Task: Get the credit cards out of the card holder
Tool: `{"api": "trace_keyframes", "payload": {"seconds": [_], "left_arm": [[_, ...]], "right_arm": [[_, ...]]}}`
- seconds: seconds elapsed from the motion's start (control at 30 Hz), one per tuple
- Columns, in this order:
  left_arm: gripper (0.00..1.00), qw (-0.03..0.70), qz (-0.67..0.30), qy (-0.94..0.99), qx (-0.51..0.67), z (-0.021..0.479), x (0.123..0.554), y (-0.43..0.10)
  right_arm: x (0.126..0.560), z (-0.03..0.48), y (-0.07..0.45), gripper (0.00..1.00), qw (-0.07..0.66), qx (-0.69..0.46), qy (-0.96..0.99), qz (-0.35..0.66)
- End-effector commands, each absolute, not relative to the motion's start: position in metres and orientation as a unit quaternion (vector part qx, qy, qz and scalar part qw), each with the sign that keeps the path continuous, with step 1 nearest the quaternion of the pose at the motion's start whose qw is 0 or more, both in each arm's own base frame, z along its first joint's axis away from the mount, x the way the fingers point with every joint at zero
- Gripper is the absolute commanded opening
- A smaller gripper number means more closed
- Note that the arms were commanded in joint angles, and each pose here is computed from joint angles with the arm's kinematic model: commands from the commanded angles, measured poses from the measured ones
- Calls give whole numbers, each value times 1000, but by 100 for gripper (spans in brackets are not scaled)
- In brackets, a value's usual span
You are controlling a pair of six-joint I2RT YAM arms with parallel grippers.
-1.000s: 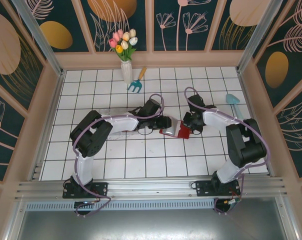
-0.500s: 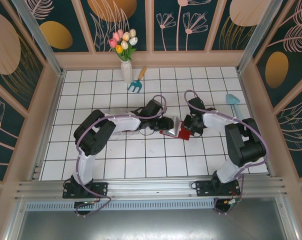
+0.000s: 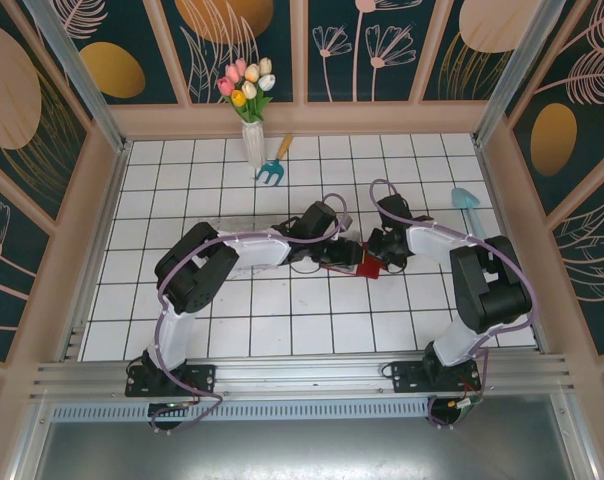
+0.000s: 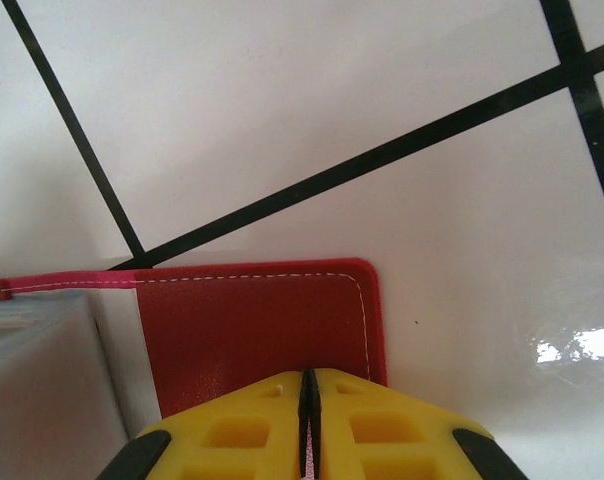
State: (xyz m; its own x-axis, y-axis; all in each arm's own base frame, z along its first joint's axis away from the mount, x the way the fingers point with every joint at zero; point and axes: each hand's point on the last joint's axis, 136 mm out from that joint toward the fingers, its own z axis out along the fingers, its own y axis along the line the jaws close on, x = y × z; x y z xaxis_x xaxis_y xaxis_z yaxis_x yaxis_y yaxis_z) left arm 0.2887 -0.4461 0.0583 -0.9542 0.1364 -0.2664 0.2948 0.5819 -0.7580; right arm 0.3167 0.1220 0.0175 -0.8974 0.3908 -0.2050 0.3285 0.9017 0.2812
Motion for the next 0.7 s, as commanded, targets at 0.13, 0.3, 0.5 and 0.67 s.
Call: {"api": "trace_keyframes", "payload": {"seconds": [0.13,0.3,0.5,0.67], "left_arm": [[49,100,-495,848,162,92,285,-469],[49,84,-482,854,177,82,280,-479],[49,68,-472,858,193,71,273,-490],[49,64,-467,861,191,65,273,-490]], "right_arm": [[311,12,116,13,122,195,964,130],[319,39,100,14,160,218,954,129],[328,74,79,16,203,242,937,150],[331,81,74,17,208,246,934,156]]}}
